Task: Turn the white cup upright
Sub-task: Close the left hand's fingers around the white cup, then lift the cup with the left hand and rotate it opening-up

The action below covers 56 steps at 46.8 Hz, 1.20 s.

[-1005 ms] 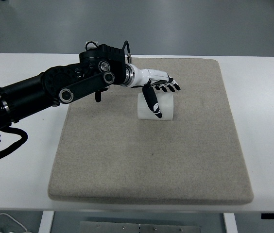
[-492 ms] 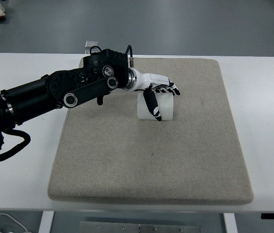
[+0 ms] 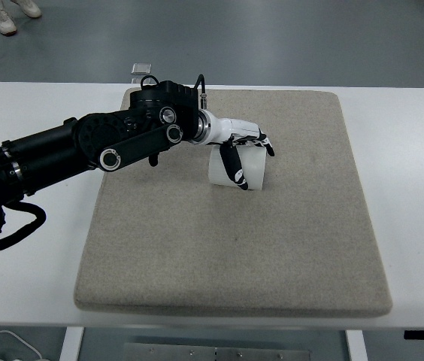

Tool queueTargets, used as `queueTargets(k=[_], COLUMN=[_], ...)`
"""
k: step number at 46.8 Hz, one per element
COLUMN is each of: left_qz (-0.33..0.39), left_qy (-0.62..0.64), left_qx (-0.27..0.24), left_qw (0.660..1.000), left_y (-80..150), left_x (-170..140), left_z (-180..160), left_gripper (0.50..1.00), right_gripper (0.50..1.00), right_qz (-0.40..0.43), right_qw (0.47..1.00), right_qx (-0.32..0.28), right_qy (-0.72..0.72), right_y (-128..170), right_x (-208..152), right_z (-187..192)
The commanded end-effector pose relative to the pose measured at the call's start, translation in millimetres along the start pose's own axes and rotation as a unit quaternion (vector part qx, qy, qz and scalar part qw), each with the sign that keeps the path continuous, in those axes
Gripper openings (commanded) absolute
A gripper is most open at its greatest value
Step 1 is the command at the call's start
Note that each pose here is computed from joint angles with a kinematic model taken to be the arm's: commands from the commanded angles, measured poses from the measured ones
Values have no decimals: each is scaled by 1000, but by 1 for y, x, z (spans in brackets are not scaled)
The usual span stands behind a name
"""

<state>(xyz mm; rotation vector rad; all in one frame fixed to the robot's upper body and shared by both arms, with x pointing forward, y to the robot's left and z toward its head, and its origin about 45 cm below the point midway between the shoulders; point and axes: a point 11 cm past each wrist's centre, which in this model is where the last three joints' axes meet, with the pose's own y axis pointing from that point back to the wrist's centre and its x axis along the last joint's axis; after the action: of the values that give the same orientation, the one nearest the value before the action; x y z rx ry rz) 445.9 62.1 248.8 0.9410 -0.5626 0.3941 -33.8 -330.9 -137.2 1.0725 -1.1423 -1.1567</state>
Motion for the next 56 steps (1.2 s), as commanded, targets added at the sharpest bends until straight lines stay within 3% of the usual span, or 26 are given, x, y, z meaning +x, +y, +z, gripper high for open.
queueTargets(k=[1,7,16,22,40,56], left_qz=[1,2,6,14,42,76], left_qy=[-6,-2,15,48,181,309], left_qx=[4,2,-8,-25,-79,-162], left_qw=[1000,1000,1000,998,979,934], left_y=[0,0,2,7,31,67], left_x=[0,0,6,15,55,95], left_z=[-2,-1,2,6,0,-10], left_gripper=[701,683,596,563,555,553], right_gripper=[930,930,930,930,930,930], right_qz=[0,-1,0,-1,0,0], right_qw=[1000,1000,1000,1000,1000,1000], right_qx=[0,0,0,0,0,0], right_qy=[0,0,0,0,0,0], right_y=[0,0,0,0,0,0], right_x=[0,0,0,0,0,0], right_z=[0,0,0,0,0,0])
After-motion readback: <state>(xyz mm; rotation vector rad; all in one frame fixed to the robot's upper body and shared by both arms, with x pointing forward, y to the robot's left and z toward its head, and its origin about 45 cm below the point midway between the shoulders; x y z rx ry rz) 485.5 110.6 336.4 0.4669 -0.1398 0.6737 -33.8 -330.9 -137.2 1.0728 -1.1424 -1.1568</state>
